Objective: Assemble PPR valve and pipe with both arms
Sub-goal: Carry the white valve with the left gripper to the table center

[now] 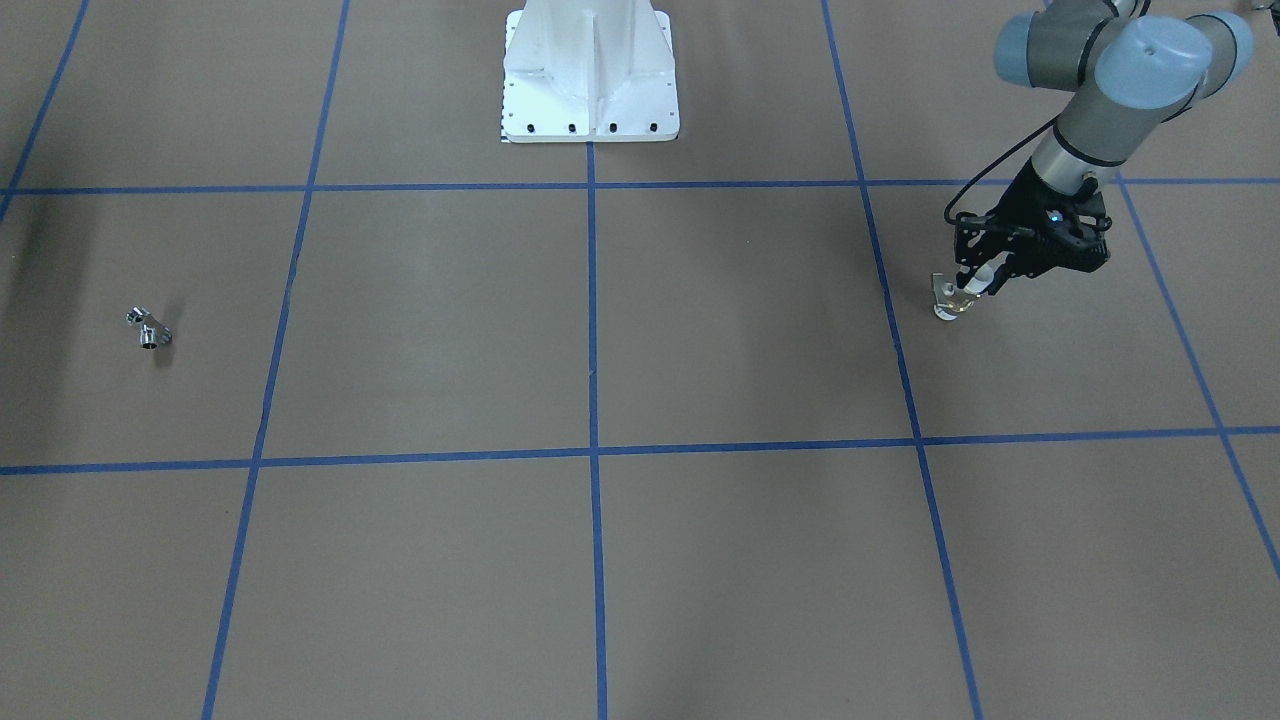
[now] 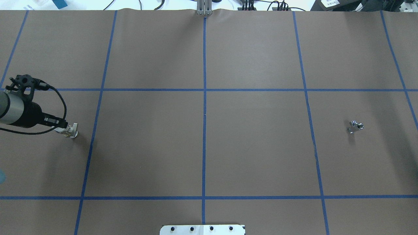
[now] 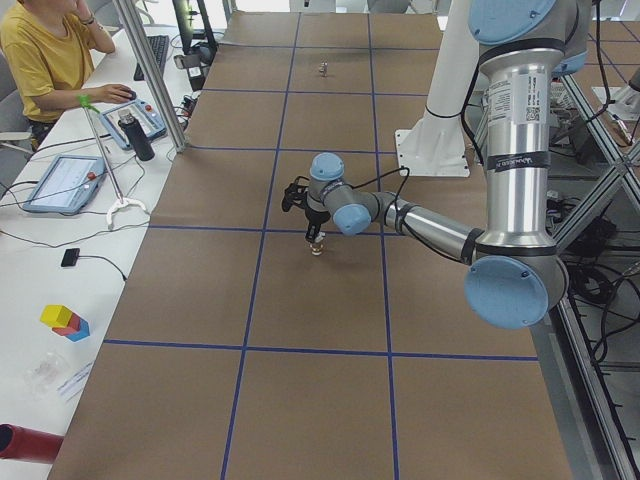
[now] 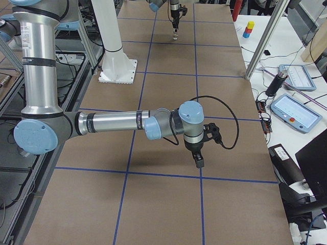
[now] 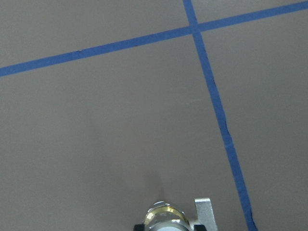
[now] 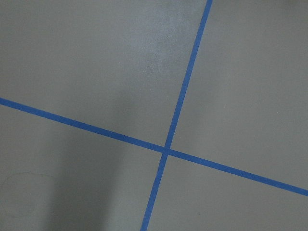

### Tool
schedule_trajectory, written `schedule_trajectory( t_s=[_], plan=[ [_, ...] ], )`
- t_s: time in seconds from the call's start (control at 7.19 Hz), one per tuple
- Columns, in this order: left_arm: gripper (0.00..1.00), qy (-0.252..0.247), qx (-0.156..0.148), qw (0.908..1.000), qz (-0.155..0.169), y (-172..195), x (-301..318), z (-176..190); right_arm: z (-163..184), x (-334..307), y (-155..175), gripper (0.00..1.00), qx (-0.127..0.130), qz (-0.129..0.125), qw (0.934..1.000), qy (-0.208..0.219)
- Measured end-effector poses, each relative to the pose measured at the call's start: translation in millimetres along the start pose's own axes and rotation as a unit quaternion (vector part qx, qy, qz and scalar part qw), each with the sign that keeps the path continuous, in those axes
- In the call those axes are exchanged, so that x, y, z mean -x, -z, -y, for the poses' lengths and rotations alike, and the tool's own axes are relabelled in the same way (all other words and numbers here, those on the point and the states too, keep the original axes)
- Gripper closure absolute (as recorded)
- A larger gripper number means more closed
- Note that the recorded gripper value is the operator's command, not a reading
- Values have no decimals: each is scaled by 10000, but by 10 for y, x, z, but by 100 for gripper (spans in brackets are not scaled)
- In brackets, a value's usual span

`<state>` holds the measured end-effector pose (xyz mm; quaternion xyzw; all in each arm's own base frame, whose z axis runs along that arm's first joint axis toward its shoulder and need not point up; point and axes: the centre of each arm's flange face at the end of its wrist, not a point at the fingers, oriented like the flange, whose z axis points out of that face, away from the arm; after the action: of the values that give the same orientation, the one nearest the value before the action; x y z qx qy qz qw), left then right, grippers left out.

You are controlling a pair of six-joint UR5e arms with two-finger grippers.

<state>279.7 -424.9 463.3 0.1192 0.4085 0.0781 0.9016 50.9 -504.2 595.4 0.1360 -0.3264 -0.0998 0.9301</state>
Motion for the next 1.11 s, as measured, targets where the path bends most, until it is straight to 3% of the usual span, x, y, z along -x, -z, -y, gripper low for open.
schedule_trajectory(
  t_s=[0.56, 1.11],
  plan=[
    [100, 265, 135, 9995, 90, 152, -1527, 993, 3, 14, -39, 1, 37, 26, 10000, 6],
    [100, 922, 113, 9956, -128, -124, -3445, 1399, 14, 43, -78, 1, 73, 46, 10000, 28]
  ],
)
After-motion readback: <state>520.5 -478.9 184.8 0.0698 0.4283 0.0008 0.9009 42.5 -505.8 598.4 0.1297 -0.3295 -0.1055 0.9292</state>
